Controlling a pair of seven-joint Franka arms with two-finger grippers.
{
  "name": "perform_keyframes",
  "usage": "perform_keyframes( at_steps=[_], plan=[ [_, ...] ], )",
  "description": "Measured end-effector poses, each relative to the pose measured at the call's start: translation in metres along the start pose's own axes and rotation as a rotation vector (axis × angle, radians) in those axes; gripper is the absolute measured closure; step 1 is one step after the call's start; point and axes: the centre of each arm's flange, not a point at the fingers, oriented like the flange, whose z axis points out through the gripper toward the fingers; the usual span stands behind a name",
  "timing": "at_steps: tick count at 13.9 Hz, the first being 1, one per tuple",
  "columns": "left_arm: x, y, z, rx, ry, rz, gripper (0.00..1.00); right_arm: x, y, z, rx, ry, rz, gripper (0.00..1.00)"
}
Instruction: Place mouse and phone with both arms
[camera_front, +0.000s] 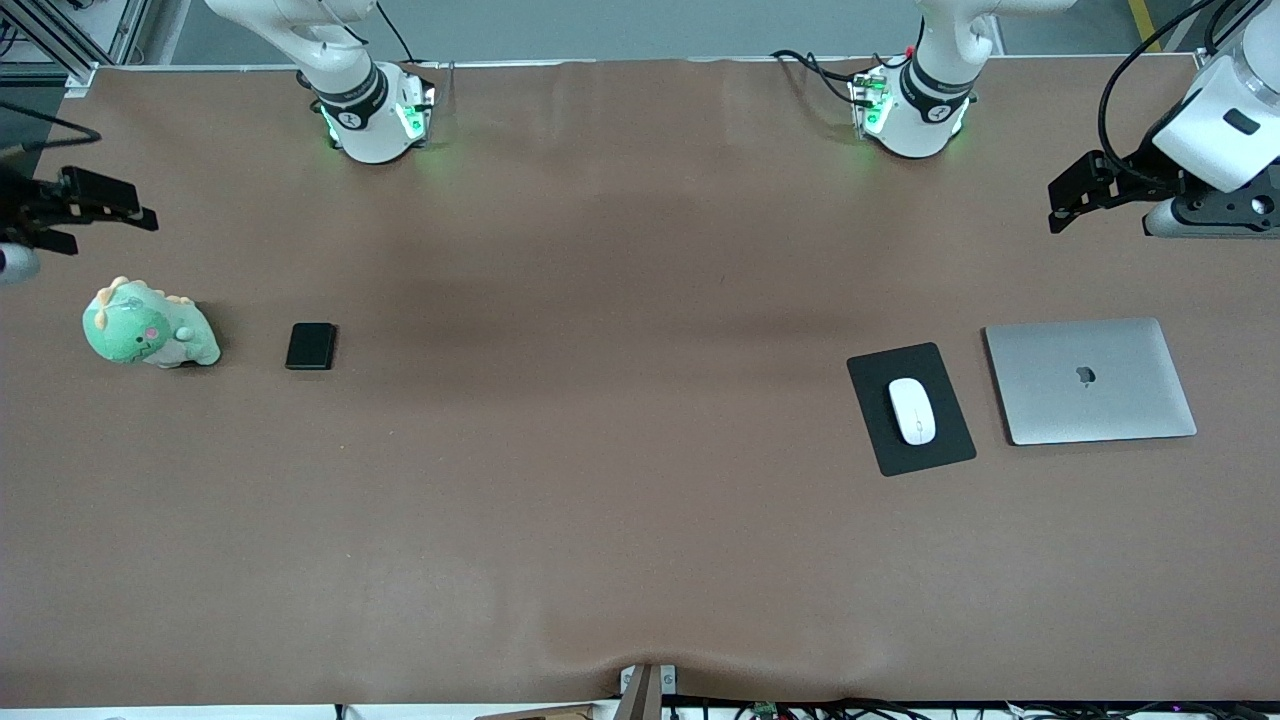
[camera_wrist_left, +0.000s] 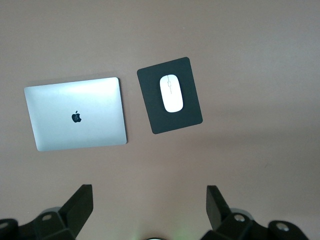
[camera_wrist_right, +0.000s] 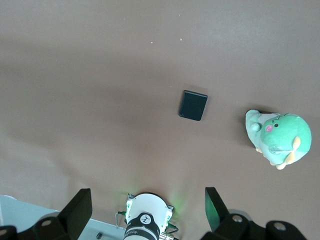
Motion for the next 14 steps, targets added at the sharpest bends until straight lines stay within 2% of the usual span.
perform_keyframes(
  at_steps=[5,8,14],
  plan=[
    [0.001,-0.011,0.0,-0.001,0.0,-0.022,0.0,-0.021,-0.021,-0.006,-0.013,0.038,0.029,0.0],
    [0.0,-0.012,-0.002,-0.001,0.004,-0.023,0.0,-0.029,-0.024,0.001,-0.01,0.034,0.078,0.0],
    [-0.002,-0.012,-0.008,-0.001,0.016,-0.022,0.0,-0.032,-0.028,0.004,-0.031,0.025,0.091,0.0]
  ],
)
